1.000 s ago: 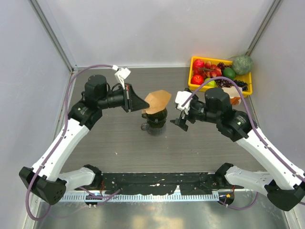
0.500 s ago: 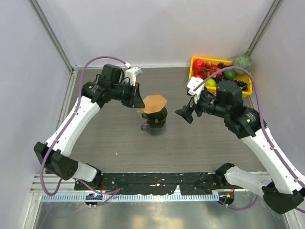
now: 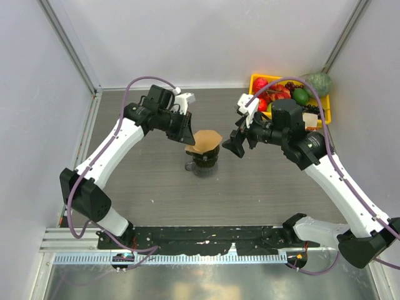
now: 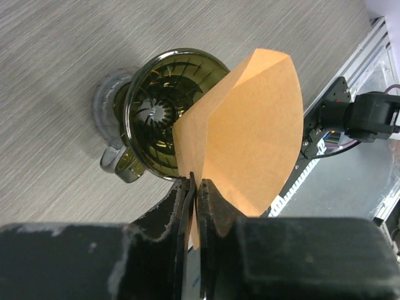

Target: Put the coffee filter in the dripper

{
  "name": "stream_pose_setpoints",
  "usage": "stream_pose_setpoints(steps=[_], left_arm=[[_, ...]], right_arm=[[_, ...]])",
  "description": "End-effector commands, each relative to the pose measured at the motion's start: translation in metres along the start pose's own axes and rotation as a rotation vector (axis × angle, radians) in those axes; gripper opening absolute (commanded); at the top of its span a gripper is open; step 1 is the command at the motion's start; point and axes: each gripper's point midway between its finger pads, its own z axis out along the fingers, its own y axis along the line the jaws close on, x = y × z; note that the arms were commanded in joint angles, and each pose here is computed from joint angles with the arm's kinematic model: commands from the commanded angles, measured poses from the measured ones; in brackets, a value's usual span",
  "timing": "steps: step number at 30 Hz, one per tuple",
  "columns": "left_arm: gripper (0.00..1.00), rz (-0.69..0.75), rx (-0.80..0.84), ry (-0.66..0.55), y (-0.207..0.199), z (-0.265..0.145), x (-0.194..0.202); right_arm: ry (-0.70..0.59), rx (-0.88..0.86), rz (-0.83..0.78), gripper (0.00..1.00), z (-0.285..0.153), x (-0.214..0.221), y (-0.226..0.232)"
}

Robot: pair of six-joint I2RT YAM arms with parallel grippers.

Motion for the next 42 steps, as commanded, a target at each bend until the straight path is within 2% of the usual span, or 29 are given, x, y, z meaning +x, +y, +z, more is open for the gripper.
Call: stream_pose_setpoints(steps=[1, 6, 8, 11, 16, 20, 22, 31, 42], left_arm=[[0.25, 0.043, 0.06, -0.056, -0.015, 0.003, -0.02], [0.61, 0.08, 0.036, -0.077, -0.013, -0.007, -0.019], [0.63, 0.089, 0.04, -0.112, -0.013, -0.017, -0.019], [0.58, 0.081, 0.11, -0.231, -0.016, -0.034, -0.027], [0.31, 0.136, 0.286, -0.429, -0.043, -0.054, -0.038], [0.18, 0.072, 0.363, -0.449, -0.046, -0.044, -0.048], [0.14, 0.042, 0.396, -0.445, -0.045, -0.036, -0.052], [0.11, -0.097, 0.479, -0.428, -0.031, -0.002, -0.067], [0.08, -0.178, 0.449, -0.371, -0.006, 0.031, -0.051]], right_arm=[[-0.065, -0.021, 0.009, 0.95, 0.006, -0.02, -0.001], [-0.052, -0.036, 0.022, 0.96, 0.014, -0.016, -0.002], [-0.049, -0.048, 0.032, 0.96, 0.017, -0.011, 0.0], [-0.072, -0.058, 0.041, 1.0, 0.02, -0.011, 0.003], [-0.108, -0.106, 0.111, 0.78, 0.035, 0.0, 0.011], [-0.138, -0.115, 0.165, 0.6, 0.048, -0.001, 0.009], [-0.146, -0.124, 0.197, 0.58, 0.056, 0.0, 0.008], [-0.089, -0.18, 0.281, 0.57, 0.087, 0.028, 0.011], [-0.001, -0.228, 0.315, 0.53, 0.097, 0.065, 0.023]])
